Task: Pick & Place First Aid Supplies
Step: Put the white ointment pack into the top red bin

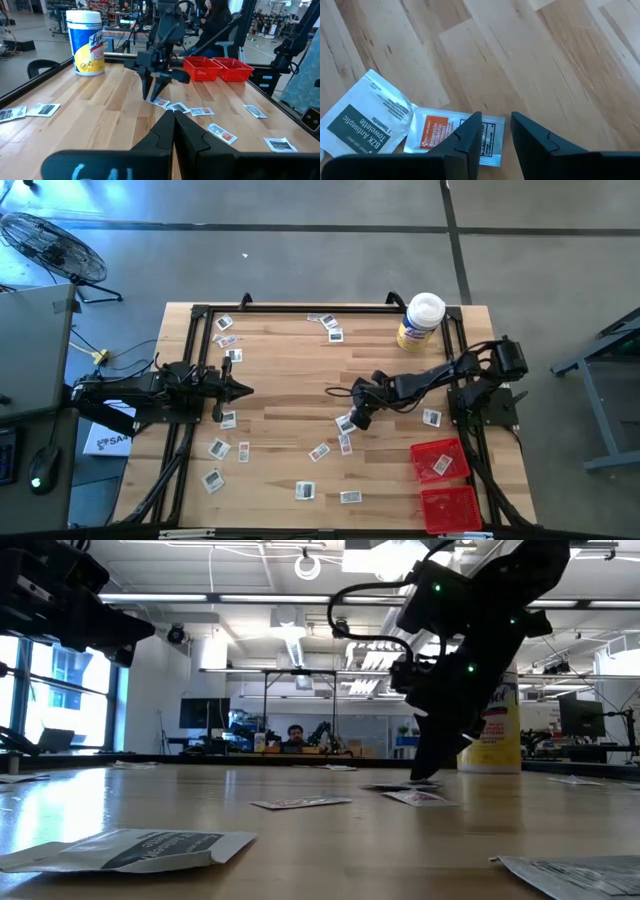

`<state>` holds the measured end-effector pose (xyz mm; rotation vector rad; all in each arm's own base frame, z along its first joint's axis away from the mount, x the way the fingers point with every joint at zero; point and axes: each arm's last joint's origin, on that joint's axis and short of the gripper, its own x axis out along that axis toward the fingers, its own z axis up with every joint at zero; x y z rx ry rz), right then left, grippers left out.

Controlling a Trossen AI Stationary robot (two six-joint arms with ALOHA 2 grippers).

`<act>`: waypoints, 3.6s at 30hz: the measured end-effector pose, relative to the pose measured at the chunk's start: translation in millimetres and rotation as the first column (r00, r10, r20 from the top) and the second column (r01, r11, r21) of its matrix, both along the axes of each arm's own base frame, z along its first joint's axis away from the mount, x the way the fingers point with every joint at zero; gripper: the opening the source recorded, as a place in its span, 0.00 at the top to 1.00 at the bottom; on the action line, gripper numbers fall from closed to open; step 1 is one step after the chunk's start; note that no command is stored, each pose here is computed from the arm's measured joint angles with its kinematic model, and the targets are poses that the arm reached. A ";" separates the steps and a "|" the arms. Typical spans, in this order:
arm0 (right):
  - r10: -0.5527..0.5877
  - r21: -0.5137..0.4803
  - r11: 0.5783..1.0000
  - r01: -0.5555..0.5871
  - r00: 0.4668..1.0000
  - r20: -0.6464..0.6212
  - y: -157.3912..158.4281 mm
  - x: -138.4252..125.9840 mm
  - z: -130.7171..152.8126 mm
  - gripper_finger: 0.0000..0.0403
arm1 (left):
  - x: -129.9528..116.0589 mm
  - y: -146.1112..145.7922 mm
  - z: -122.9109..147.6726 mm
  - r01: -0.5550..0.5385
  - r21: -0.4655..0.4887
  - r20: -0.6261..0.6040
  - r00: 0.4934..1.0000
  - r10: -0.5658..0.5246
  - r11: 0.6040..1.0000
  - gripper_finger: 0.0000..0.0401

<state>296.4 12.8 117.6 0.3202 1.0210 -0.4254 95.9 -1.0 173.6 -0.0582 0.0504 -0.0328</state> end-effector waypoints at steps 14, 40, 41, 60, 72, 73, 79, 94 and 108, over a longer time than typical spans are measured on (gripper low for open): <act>-0.009 -0.007 1.000 0.008 0.995 -0.097 -0.5 -5.5 -9.6 0.86 | 0.0 0.0 0.0 -0.001 0.000 0.000 1.000 0.001 1.000 1.00; -0.077 0.057 0.995 0.087 0.985 -0.155 -0.9 -34.8 27.7 1.00 | 0.0 0.0 0.0 0.000 0.000 0.000 1.000 0.000 1.000 1.00; -0.082 0.077 0.992 0.095 0.983 -0.162 -0.5 -36.4 28.9 1.00 | 0.0 0.0 0.0 0.000 0.000 0.000 1.000 0.000 1.000 1.00; -0.305 0.233 0.909 0.346 0.932 -0.194 -12.1 -30.1 16.5 0.73 | 0.0 0.0 0.0 0.000 0.000 0.000 1.000 0.000 1.000 1.00; -0.124 0.197 0.967 0.163 0.972 -0.197 -7.9 -26.6 10.6 0.79 | 0.0 0.0 0.0 0.000 0.000 0.000 1.000 0.000 1.000 1.00; -0.114 0.186 0.971 0.151 0.974 -0.195 -7.2 -26.4 10.6 0.79 | 0.0 0.0 0.0 0.000 0.000 0.000 1.000 0.000 1.000 1.00; -0.088 0.156 0.981 0.116 0.980 -0.181 -4.4 -25.3 10.8 0.81 | 0.0 0.0 0.0 0.000 0.000 0.000 1.000 0.000 1.000 1.00; -0.168 0.075 0.978 0.196 0.944 -0.285 -13.8 -35.1 10.2 0.91 | 0.0 0.0 0.0 0.000 0.000 0.000 1.000 0.000 1.000 1.00; -0.209 0.112 0.956 0.271 0.899 -0.385 -29.1 -41.7 14.5 1.00 | 0.0 0.0 0.0 0.000 0.000 0.000 1.000 0.000 1.000 1.00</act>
